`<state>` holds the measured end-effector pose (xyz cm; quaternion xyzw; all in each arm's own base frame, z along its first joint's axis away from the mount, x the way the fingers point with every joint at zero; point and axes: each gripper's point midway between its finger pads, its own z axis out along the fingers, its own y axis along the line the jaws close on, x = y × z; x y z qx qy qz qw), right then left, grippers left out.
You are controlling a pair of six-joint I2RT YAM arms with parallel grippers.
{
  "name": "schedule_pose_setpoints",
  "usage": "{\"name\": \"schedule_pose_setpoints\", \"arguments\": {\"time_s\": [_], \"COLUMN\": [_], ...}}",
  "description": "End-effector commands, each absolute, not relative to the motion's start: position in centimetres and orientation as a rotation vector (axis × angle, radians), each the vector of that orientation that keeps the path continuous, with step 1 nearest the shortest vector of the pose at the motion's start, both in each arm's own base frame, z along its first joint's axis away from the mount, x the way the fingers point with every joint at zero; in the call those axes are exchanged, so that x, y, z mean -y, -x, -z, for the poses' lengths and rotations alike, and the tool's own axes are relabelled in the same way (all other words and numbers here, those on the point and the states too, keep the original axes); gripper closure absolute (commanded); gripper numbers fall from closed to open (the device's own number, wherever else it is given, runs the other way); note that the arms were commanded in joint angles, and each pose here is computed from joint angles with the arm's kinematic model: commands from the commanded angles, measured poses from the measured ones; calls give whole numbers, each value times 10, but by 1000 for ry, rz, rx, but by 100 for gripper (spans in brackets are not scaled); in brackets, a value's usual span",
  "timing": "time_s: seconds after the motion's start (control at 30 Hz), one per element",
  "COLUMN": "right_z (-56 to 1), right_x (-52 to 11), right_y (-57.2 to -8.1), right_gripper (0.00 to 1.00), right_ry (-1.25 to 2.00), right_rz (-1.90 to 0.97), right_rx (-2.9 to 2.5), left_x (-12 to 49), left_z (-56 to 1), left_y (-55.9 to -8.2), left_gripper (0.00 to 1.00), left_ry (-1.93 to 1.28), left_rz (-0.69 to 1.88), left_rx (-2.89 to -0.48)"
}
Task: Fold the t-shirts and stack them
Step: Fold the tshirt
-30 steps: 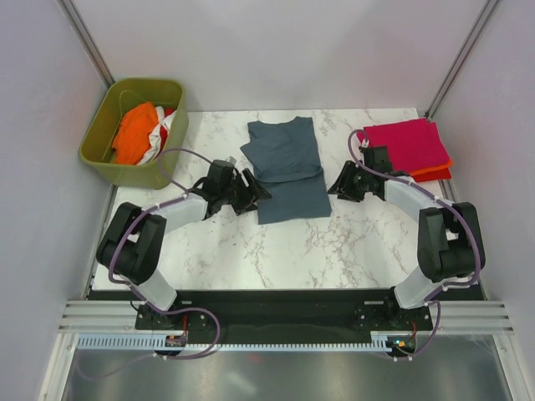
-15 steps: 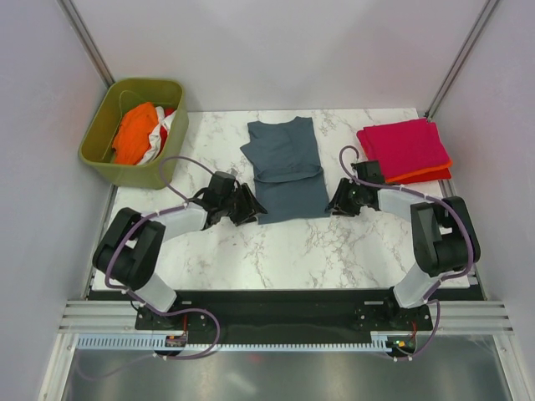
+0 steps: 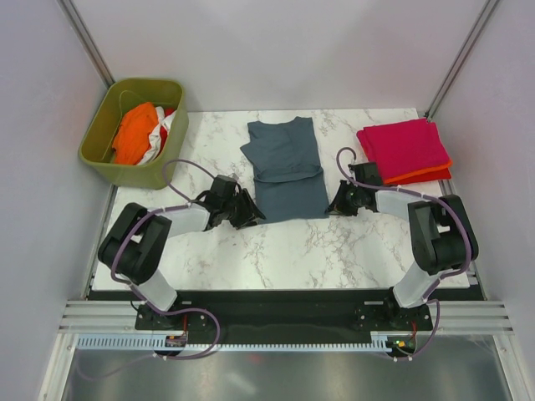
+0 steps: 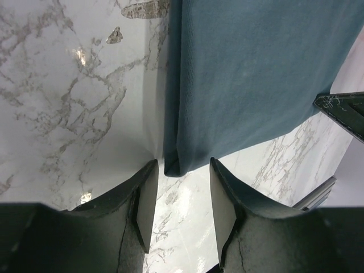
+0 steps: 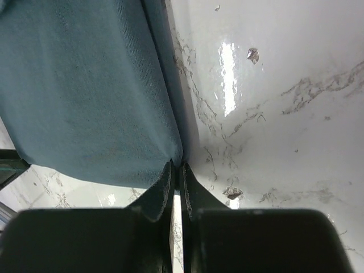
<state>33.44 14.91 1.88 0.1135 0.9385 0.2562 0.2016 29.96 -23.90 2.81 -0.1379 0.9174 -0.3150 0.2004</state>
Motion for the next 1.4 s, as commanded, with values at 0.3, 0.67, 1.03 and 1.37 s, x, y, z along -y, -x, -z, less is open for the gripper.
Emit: {"name": "schedule_pose_setpoints", "arguments": {"time_s": [0.3, 0.67, 1.03, 1.37], "right_z": [-27, -132, -134, -174], "right_x": [-153, -162, -153, -144], "right_y": [-316, -346, -266, -235], "right_gripper": [100, 100, 100, 100], "right_ry": [-266, -200, -230, -201], "right_rz": [-746, -798, -875, -872], "right_rx": [-2601, -2433, -2437, -2345], "left_x": [231, 234, 230, 226], "left_z": [-21, -124, -133, -158], "left_y": [-299, -322, -238, -196], "left_gripper": [98, 98, 98, 98], "left_ry": [353, 230, 179, 158], "left_rz": [817, 879, 1041, 1185], "left_rx": [-2517, -2391, -2409, -2350]}}
